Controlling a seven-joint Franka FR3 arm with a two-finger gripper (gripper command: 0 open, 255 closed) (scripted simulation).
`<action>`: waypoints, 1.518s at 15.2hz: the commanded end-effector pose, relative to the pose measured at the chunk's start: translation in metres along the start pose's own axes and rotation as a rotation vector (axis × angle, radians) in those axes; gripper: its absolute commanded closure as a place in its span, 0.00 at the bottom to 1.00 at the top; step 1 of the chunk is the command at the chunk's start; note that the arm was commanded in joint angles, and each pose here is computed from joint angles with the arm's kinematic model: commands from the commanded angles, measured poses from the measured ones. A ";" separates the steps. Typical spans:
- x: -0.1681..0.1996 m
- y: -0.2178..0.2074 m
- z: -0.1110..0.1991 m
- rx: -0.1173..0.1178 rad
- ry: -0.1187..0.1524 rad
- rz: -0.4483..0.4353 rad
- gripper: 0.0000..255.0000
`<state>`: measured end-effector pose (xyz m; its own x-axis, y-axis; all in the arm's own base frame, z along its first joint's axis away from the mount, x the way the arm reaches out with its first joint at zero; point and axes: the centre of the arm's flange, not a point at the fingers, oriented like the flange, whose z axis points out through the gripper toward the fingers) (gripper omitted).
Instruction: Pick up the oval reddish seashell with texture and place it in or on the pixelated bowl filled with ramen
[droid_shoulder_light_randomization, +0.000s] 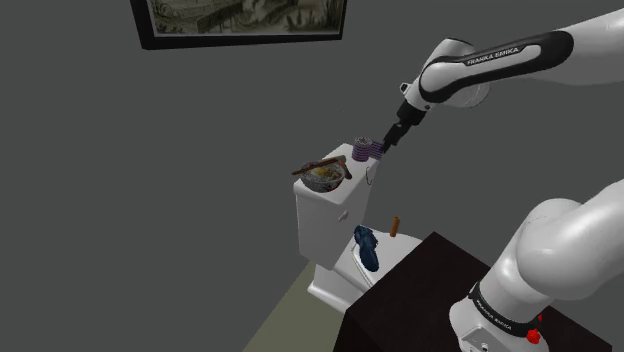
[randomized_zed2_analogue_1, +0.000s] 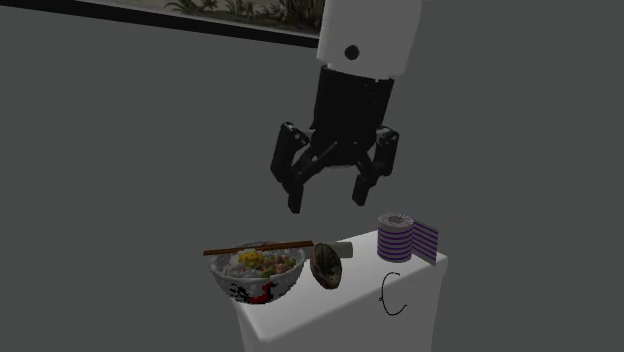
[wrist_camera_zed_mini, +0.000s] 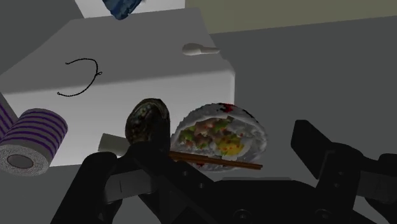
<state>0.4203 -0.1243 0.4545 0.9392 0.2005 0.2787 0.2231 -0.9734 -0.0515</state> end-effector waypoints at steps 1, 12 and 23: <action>0.002 0.019 0.020 0.011 0.010 -0.019 0.00; 0.038 0.106 0.138 0.085 0.059 -0.113 0.00; 0.059 0.134 0.219 0.116 0.079 -0.152 0.00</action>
<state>0.5614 -0.2196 0.2592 0.8701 0.3303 0.3659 0.3936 -0.9124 -0.1121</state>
